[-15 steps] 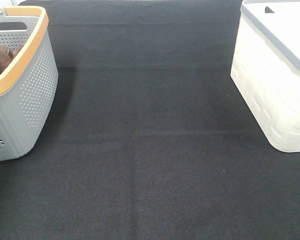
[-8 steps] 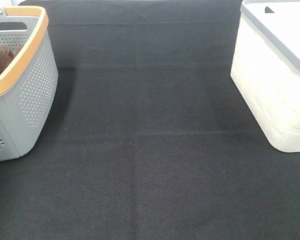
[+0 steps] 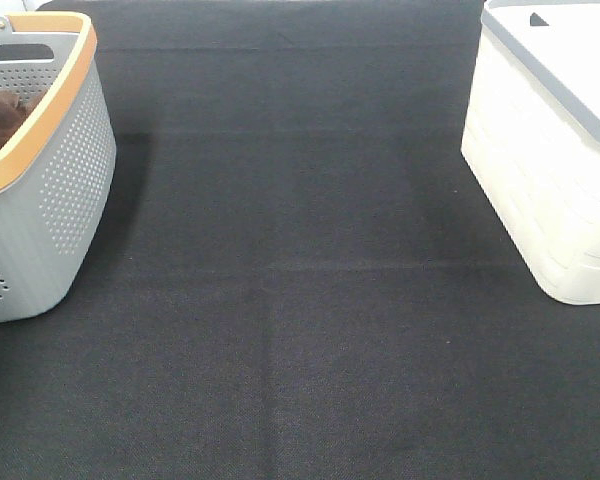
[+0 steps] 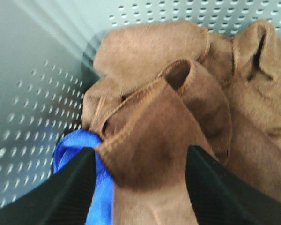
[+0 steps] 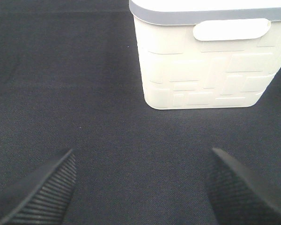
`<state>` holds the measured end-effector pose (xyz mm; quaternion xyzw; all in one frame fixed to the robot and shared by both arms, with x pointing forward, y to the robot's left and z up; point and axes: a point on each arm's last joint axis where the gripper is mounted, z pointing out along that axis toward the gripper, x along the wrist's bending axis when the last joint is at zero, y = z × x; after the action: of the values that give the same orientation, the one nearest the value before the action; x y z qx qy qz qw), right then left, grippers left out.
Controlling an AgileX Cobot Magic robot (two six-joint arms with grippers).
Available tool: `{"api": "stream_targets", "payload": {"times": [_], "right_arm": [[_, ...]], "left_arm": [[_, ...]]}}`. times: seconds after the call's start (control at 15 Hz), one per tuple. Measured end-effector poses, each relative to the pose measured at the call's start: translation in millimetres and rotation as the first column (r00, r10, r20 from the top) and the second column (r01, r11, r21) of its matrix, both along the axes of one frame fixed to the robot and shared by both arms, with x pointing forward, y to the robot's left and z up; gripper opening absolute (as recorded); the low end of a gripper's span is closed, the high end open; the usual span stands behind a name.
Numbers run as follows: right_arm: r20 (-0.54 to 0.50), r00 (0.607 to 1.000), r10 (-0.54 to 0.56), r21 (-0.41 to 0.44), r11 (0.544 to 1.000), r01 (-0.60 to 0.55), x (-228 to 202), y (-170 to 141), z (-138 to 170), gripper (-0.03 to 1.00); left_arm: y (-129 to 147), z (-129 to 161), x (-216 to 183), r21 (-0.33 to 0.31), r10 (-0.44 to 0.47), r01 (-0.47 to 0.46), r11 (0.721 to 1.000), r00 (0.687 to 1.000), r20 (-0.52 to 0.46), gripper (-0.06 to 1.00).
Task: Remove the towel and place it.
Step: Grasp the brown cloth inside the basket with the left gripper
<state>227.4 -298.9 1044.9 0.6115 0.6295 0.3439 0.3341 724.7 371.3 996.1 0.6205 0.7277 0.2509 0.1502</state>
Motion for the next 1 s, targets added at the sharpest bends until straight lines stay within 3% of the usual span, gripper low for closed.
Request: {"api": "stream_targets", "payload": {"times": [0.4, 0.6, 0.73, 0.87, 1.0], "right_arm": [[0.000, 1.000, 0.000, 0.000, 1.000, 0.000, 0, 0, 0, 0.72], [0.000, 1.000, 0.000, 0.000, 1.000, 0.000, 0, 0, 0, 0.72], [0.000, 1.000, 0.000, 0.000, 1.000, 0.000, 0, 0, 0, 0.72], [0.000, 1.000, 0.000, 0.000, 1.000, 0.000, 0, 0, 0, 0.72], [0.000, 1.000, 0.000, 0.000, 1.000, 0.000, 0, 0, 0, 0.72]], "left_arm": [[-2, -23, 6, -0.049, 0.008, -0.009, 0.999, 1.000, -0.020, 0.54], [-2, -23, 6, -0.048, 0.008, -0.009, 0.999, 1.000, -0.020, 0.35], [-2, -23, 6, -0.044, 0.002, -0.003, 0.999, 1.000, -0.021, 0.11], [-2, -23, 6, -0.028, -0.024, 0.024, 0.999, 0.999, -0.025, 0.00], [-2, -21, 6, -0.023, -0.032, 0.032, 0.999, 0.999, -0.026, 0.00]]}}
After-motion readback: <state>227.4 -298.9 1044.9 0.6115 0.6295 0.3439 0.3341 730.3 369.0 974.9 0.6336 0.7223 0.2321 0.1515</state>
